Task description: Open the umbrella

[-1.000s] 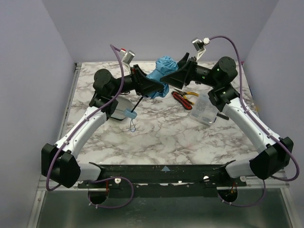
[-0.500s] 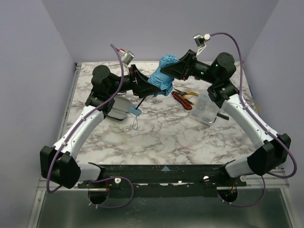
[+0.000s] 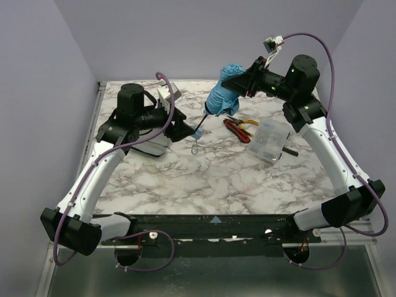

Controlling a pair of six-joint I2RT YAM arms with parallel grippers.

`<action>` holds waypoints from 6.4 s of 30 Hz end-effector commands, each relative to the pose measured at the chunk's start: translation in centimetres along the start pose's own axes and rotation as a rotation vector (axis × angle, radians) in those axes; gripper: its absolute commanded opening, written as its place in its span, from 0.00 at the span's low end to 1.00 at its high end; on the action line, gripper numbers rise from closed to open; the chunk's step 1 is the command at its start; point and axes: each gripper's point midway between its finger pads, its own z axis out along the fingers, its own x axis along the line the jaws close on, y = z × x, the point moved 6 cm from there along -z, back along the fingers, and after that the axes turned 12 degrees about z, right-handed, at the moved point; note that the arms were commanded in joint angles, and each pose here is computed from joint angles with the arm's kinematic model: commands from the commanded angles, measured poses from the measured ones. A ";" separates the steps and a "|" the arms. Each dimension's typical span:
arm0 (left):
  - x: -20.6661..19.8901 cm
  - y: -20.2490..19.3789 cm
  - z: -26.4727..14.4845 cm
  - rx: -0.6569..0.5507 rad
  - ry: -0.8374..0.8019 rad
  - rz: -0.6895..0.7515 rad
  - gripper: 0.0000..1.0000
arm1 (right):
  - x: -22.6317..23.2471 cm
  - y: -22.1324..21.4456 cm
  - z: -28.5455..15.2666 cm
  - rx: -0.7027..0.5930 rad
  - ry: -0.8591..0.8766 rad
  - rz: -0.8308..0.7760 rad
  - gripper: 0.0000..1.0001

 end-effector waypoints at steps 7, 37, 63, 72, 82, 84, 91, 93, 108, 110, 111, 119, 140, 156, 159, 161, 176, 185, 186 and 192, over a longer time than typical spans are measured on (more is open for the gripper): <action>-0.3 1.6 3.5 0.127 0.209 0.313 0.68 | -0.2 0.2 -1.0 0.005 -0.145 0.053 0.00; -0.1 -7.6 6.8 0.498 0.172 0.353 0.36 | -3.3 5.1 -2.9 -0.156 -0.317 0.119 0.00; -0.4 -17.7 2.9 0.761 0.100 0.311 0.35 | -5.2 12.1 -7.1 -0.302 -0.369 0.086 0.00; -0.9 -20.2 1.2 0.827 0.061 0.305 0.35 | -7.4 16.3 -11.0 -0.412 -0.415 0.094 0.00; -0.9 -12.6 3.2 0.607 0.048 0.266 0.49 | -8.8 12.0 -10.8 -0.323 -0.371 0.241 0.01; -1.3 -9.8 3.4 0.507 0.032 0.257 0.60 | -9.0 10.6 -10.8 -0.299 -0.369 0.270 0.01; -3.4 -5.7 2.4 0.285 -0.026 0.225 0.81 | -8.9 9.0 -11.1 -0.282 -0.358 0.297 0.00; -3.3 -5.8 1.9 0.253 -0.007 0.200 0.81 | -8.7 8.9 -11.0 -0.268 -0.335 0.301 0.00; -4.1 6.5 3.7 -0.054 0.042 0.251 0.82 | -4.3 3.4 -9.1 -0.124 -0.035 0.347 0.01; -4.4 8.4 4.5 -0.085 0.023 0.250 0.83 | -4.4 3.0 -9.1 -0.154 -0.068 0.343 0.01; -4.3 9.1 5.1 -0.089 0.035 0.251 0.83 | -4.6 2.8 -9.0 -0.172 -0.088 0.354 0.00; -4.0 11.9 9.7 -0.046 0.243 0.642 0.93 | -6.9 2.2 -7.9 -0.270 -0.234 0.577 0.00; 0.2 7.9 14.3 0.235 0.419 0.911 0.49 | -5.0 -0.8 -6.2 -0.193 -0.261 0.864 0.00; -3.4 6.7 9.1 0.149 -0.083 0.525 0.00 | -4.0 2.9 -11.3 -0.062 -0.092 0.174 0.88; -3.8 5.8 8.1 0.167 -0.170 0.463 0.00 | -1.8 3.2 -12.0 0.043 0.021 -0.102 0.86; -4.0 5.1 7.9 0.186 -0.207 0.436 0.00 | -0.5 3.1 -12.4 0.077 0.053 -0.238 0.81; -5.2 4.4 8.1 0.195 -0.335 0.282 0.00 | 2.7 -5.4 -8.3 0.417 0.145 -0.842 0.55; -5.3 4.4 8.0 0.199 -0.338 0.269 0.00 | 2.3 -8.0 -7.6 0.523 0.184 -0.942 0.55; -5.4 4.3 8.0 0.200 -0.338 0.266 0.00 | 2.3 -8.2 -7.5 0.533 0.189 -0.953 0.54; -5.3 4.2 8.0 0.207 -0.333 0.256 0.00 | 1.8 -9.5 -7.7 0.607 0.210 -1.011 0.43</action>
